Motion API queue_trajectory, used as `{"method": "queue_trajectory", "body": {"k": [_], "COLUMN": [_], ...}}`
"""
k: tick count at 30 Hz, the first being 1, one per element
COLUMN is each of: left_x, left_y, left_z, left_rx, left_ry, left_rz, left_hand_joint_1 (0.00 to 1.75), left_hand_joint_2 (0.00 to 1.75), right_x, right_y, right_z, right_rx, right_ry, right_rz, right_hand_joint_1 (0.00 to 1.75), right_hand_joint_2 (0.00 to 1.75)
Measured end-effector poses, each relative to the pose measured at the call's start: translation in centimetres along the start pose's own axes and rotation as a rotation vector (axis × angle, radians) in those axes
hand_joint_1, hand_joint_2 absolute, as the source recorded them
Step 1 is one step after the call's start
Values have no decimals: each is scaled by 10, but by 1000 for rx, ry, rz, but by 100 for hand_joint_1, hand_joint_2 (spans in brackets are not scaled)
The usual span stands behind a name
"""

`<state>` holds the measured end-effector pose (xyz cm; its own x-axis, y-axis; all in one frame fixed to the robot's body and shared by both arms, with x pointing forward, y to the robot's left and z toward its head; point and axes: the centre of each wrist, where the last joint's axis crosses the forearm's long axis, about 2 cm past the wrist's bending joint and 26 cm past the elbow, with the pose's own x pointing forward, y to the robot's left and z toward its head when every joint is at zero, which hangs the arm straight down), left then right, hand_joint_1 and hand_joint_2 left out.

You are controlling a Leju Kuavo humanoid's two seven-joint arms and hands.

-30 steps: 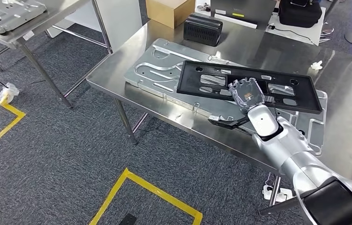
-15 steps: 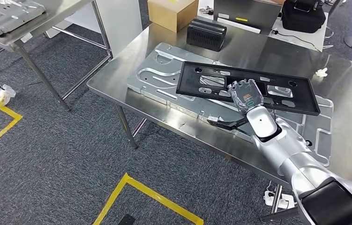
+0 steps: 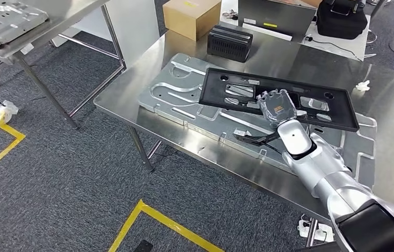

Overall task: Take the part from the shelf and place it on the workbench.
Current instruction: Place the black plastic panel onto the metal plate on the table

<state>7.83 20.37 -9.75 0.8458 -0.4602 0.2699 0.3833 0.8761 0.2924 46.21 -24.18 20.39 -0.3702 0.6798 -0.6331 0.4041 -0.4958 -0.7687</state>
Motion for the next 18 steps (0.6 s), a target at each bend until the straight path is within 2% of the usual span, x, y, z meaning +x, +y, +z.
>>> {"method": "queue_trajectory", "body": {"k": [7,11,18], "left_x": [0,1,2], "left_y": [0,1,1], "left_z": [0,0,0], "left_rx": [14,28,35], "left_ry": [-25,-43,-51], "left_rz": [-32,-53,-62], "left_hand_joint_1": [0,0,0], "left_hand_joint_2": [175,175,175], "right_x": [1,0,-3], "right_y": [0,1,3], "right_z": [0,1,2], "right_rx": [1,0,5], "right_ry": [3,5,11], "right_rz": [-2,-3,-2], "right_hand_joint_1": [175,0,0], "right_hand_joint_2": [175,0,0]}}
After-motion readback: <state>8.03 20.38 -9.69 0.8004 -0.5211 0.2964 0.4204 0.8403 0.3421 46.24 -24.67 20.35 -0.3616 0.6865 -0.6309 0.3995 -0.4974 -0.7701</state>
